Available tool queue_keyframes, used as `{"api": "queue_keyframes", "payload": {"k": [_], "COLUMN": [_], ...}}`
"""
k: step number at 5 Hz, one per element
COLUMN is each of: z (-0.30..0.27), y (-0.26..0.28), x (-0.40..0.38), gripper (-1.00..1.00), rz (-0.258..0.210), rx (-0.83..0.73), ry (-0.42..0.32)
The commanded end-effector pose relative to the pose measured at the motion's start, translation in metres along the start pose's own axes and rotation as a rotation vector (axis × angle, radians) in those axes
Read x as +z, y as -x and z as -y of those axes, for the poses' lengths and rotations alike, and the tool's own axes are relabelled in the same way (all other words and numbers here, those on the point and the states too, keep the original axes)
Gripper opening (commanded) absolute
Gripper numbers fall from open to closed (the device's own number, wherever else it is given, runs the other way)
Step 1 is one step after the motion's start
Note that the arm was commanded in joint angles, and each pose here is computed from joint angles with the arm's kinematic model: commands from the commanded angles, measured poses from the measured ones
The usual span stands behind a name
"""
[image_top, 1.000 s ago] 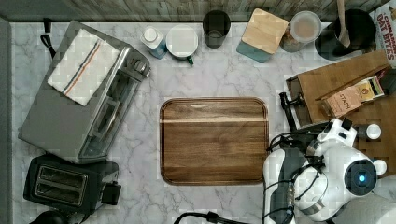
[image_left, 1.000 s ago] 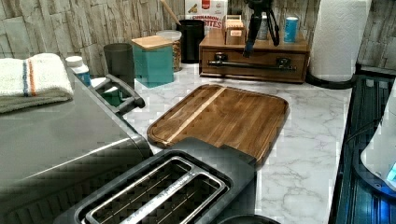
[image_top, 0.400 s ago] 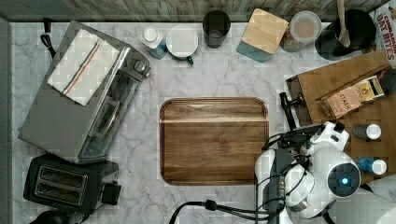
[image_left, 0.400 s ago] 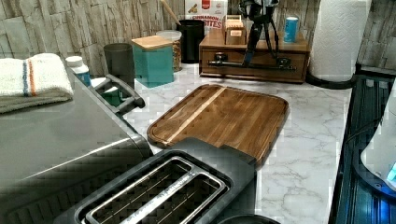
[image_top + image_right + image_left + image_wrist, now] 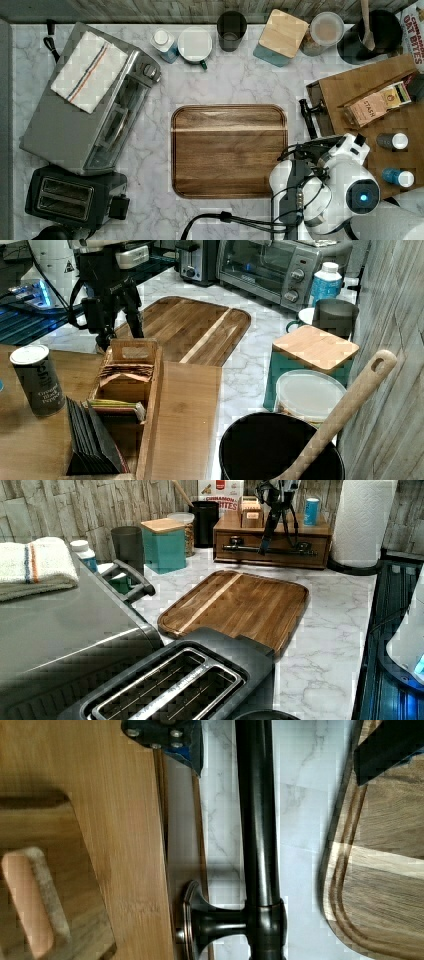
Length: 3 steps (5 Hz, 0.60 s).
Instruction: Open the drawer.
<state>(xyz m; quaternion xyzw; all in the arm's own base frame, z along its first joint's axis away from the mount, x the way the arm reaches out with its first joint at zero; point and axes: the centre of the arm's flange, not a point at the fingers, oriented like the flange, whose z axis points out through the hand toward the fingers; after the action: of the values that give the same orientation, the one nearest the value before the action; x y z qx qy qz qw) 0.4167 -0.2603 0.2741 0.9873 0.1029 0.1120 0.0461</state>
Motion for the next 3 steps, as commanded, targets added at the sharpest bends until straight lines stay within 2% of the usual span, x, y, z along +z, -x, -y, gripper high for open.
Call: {"api": "queue_keyframes", "payload": {"k": [1,2,3], "z": [0.029,0.038,0.034], "y": [0.020,0.018,0.008], "x": [0.031,0.028,0.029], "gripper": [1.00,1.00,1.00], "rz": [0.014,0.055,0.100], "rx": [-0.124,-0.167,-0.235], "ry": [-0.066,-0.054,-0.120]}}
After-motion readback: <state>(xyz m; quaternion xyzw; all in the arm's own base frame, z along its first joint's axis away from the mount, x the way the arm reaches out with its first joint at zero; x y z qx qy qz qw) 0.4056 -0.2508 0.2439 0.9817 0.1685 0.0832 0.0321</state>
